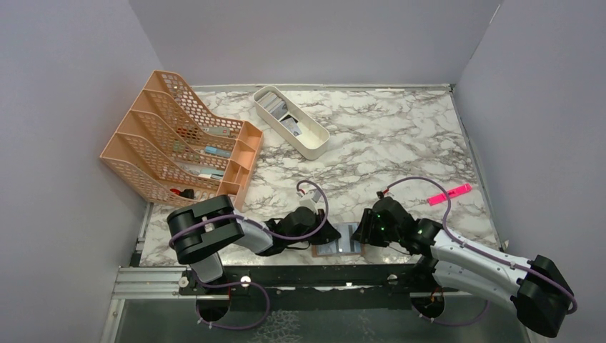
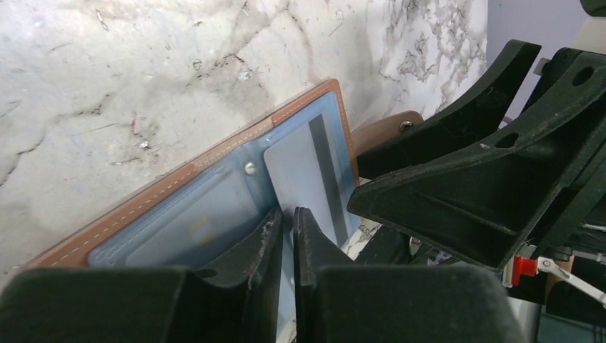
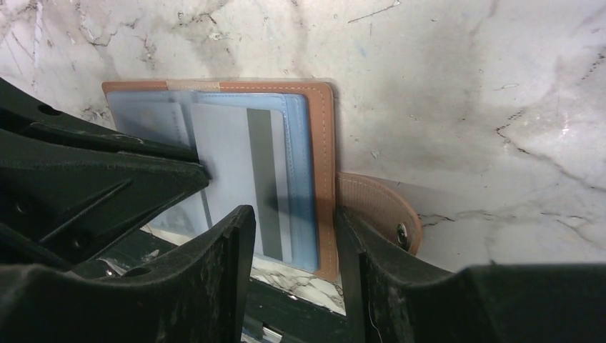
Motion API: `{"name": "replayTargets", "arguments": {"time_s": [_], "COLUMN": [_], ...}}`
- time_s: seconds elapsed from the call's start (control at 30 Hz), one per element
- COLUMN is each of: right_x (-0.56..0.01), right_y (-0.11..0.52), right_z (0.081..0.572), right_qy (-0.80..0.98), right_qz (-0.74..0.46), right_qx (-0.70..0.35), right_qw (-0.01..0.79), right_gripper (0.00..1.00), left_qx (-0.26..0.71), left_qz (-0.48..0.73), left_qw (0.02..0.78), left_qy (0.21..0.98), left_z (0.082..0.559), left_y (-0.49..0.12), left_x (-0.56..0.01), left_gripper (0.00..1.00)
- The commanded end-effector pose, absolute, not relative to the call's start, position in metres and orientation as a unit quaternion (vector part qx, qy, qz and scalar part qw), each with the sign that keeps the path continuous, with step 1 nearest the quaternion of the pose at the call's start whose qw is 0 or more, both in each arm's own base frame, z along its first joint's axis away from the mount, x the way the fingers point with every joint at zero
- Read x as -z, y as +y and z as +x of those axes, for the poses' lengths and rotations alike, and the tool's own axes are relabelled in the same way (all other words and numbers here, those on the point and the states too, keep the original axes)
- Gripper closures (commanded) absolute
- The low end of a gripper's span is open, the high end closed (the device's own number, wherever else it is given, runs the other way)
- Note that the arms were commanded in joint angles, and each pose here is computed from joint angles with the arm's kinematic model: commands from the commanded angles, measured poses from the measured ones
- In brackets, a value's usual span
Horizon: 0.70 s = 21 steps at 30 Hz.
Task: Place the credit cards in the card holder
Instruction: Insert the credit card into the card holder.
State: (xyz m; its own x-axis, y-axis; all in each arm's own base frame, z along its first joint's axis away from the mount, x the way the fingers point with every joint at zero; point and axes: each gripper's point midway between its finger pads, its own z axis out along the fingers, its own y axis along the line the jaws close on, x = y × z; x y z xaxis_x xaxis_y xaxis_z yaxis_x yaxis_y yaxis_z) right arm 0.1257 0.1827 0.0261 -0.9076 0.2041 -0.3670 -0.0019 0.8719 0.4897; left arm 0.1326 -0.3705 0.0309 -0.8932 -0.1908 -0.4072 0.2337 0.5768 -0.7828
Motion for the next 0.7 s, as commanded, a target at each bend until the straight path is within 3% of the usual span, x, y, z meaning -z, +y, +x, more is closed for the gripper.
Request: {"name": "replayTargets", "arguments": {"time_s": [0.0,0.27,0.67], "right_x": [-0.028,-0.026,-0.031], "right_y": [0.194,0.192,0.196], "right_z": [0.125,0.123,0.12], "right_qy": [0.937,0.937,0.932], "right_qz": [0.05,0.058,0.056], "right_qx": [-0.277,-0.277,-0.297], "right_qw": [0.206,0.204,0.201], "right_gripper": [0.51,0.51,0.51], "left_qx": [0.473,0.481,0.477], "left_qz": [0.037,0.028,0.034], "left_qw": [0.217,0.233,0.225], "left_qy": [0.853,0.844,0.849], "left_z": [0.123,0.124,0.119], "left_y": [-0.38,-0.372,-0.377], "left_x": [-0.037,-0.052,-0.046], "left_gripper": [0.82,0.62,0.58]}}
